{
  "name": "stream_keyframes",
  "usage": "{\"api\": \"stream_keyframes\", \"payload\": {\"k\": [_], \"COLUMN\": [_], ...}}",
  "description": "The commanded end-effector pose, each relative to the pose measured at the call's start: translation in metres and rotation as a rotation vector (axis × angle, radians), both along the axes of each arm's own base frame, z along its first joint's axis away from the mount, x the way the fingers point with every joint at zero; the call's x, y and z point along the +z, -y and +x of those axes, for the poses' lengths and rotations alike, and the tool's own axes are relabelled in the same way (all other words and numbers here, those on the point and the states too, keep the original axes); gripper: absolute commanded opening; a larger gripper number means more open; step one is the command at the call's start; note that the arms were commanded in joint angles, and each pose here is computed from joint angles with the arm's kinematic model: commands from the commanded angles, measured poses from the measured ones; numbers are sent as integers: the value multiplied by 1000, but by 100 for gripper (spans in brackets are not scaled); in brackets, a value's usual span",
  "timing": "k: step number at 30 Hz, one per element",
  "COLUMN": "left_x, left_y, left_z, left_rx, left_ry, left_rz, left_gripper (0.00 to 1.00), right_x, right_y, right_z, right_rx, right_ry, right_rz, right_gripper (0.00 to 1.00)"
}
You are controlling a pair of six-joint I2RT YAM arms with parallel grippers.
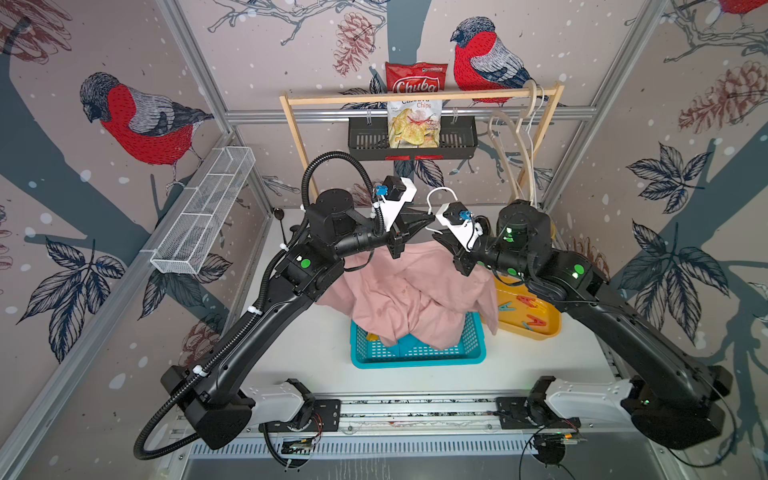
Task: Remove the clothespins securing t-shirts to the hanger
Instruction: Adjust the hanger, then remove the clothespin from the hanger.
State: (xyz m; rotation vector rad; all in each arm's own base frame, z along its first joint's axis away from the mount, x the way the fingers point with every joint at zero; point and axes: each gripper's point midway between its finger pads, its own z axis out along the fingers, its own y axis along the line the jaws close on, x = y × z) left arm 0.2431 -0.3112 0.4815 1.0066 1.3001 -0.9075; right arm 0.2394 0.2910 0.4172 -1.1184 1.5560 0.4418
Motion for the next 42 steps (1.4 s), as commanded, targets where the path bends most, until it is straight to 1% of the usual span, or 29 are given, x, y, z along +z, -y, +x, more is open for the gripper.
{"api": "stream_keyframes", "payload": {"k": [1, 3, 4, 6, 9, 13, 15, 19, 22, 25, 31, 34, 38, 42], "left_x": [1, 5, 9, 16, 26, 34, 35, 21, 10, 8, -13, -21, -20, -22], "left_y": [-6, -13, -18, -30, -50, -94, -118, -140, -142, -139, -137, -136, -139, -139], "left_z": [-13, -13, -12, -9, -10, -9, -10, -5, -4, -9, -10, -8, -4, -3], "left_rx": [-47, -41, -37, -14, 24, 105, 135, 112, 59, -31, -99, -103, -82, -111], "left_ry": [52, 54, 58, 58, 101, 136, 141, 124, 92, 67, 2, -24, -9, -27], "left_rz": [24, 21, 14, -6, -2, 56, 48, 31, 35, 19, 17, 17, 22, 16], "left_gripper": [9, 35, 43, 54, 62, 66, 68, 68, 67, 65, 65, 65, 66, 66], "right_x": [26, 30, 31, 32, 26, 24, 21, 11, 2, 0, 8, 12, 15, 15], "right_y": [11, 18, 22, 30, 37, 46, 53, 60, 60, 55, 54, 56, 56, 57], "right_z": [-1, -8, -9, -13, -18, -26, -25, -23, -23, -27, -33, -34, -39, -41], "right_rx": [10, 47, 54, 68, 88, 111, 112, 117, 127, 159, 183, 185, 195, 198], "right_ry": [41, 20, 14, 1, -19, -50, -64, -117, -143, -162, -150, -146, -150, -156], "right_rz": [63, 87, 95, 105, 90, 69, 74, 48, 44, 65, 85, 87, 91, 92], "right_gripper": [0, 0, 0, 0, 0, 0, 0, 0, 0, 0, 0, 0, 0, 0]}}
